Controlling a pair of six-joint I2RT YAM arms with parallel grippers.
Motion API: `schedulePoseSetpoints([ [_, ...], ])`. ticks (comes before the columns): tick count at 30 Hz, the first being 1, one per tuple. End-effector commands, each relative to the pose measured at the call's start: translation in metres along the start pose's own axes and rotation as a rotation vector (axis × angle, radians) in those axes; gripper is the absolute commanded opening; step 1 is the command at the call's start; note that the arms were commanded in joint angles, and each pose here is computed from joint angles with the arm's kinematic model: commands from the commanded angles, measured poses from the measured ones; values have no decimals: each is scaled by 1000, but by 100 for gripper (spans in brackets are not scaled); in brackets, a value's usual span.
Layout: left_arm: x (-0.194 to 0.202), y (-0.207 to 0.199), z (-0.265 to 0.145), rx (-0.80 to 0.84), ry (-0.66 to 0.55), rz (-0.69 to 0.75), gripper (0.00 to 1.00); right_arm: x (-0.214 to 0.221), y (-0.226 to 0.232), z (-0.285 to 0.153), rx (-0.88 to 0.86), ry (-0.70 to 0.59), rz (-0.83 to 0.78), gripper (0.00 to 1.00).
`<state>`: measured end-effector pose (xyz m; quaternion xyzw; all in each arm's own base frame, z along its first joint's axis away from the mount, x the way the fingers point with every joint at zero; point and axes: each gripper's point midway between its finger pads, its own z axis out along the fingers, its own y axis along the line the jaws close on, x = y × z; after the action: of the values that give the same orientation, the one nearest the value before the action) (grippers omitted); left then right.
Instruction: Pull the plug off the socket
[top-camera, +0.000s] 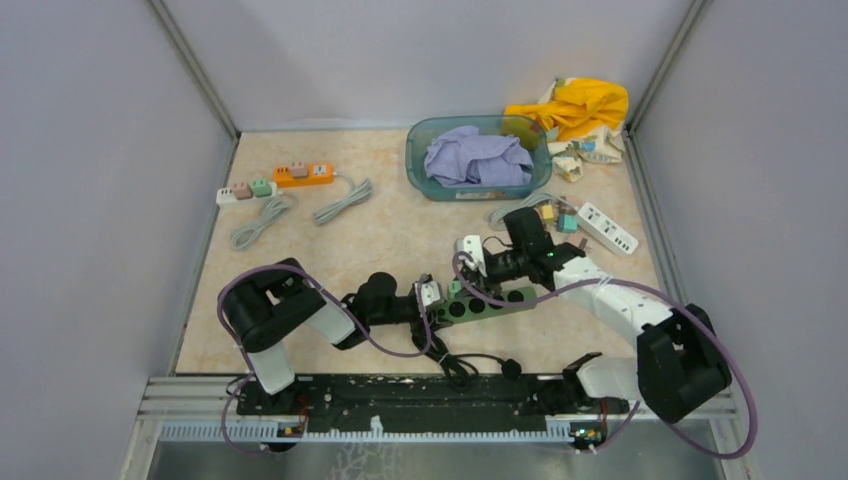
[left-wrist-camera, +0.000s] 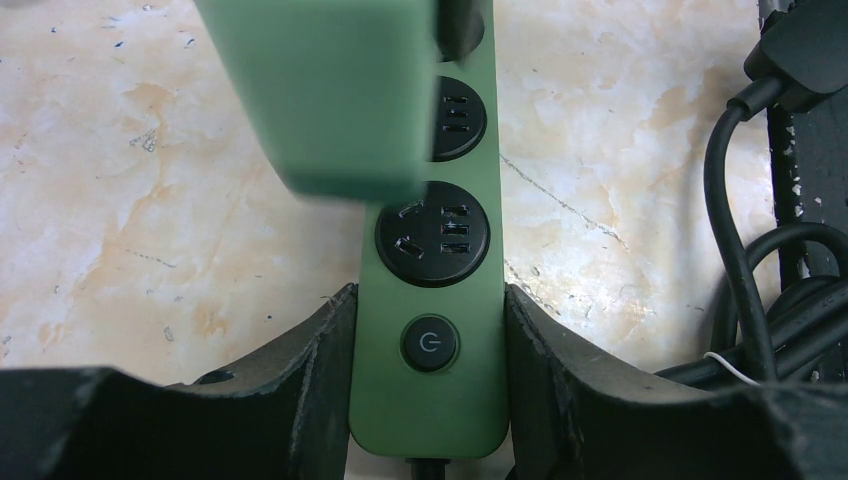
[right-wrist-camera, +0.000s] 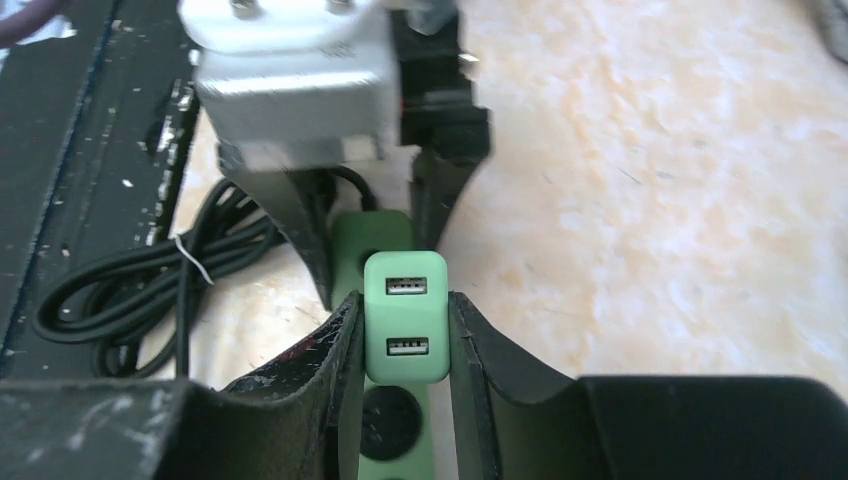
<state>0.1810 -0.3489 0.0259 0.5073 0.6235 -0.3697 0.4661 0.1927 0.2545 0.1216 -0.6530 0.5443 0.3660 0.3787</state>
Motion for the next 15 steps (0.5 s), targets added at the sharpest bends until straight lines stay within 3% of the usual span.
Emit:
schedulePoseSetpoints([
  [1, 44, -10, -14, 4, 143, -76, 1, -30, -29, -31, 124, -50, -84, 0],
  [15, 40, -11, -14, 2, 130, -95, 2, -16, -97, -99, 501, -44, 82, 0],
])
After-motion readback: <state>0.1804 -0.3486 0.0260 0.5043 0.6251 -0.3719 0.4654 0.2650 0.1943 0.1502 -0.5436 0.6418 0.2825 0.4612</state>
